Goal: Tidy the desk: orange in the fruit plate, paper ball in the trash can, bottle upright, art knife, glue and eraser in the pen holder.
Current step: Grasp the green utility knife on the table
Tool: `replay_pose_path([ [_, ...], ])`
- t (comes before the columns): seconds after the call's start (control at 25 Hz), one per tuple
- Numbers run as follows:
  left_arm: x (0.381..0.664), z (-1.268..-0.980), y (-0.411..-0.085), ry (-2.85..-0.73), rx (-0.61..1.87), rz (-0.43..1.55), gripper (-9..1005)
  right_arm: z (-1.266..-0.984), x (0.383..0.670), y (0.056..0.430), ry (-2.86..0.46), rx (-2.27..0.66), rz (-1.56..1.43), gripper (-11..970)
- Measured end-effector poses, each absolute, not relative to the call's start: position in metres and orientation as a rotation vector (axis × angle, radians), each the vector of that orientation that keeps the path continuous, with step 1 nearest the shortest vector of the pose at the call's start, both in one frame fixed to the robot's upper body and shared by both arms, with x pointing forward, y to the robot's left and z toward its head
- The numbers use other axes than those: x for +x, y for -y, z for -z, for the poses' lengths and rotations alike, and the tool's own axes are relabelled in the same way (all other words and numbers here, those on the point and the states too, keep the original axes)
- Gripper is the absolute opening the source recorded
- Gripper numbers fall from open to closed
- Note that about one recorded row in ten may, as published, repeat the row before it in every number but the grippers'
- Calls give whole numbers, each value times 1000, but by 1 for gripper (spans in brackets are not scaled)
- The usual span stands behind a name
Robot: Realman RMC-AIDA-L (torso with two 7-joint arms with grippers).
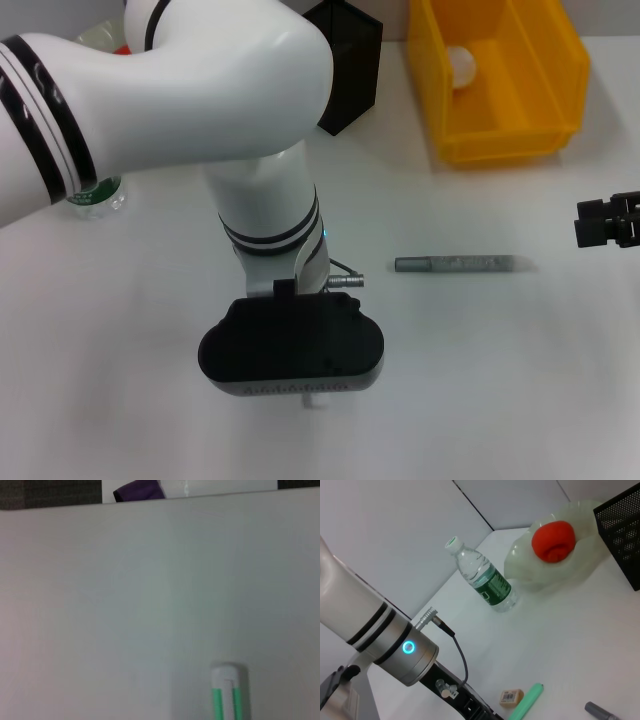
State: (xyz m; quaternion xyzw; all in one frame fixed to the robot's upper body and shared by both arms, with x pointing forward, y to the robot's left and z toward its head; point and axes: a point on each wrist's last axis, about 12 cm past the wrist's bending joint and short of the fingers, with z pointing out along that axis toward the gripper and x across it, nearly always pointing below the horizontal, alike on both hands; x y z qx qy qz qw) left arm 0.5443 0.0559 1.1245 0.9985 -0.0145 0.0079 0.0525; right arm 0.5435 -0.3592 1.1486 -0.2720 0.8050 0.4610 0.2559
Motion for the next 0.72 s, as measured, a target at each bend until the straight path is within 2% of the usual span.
replay_pose_path([
  [0.44,544,-1124,-56,45,3042,-22,226,-1149,544,359,-2184,-739,-1246,809],
  [0.72,545,-1124,-56,45,3044,-25,227,-1149,545,359,-2183,-740,-1243,809],
])
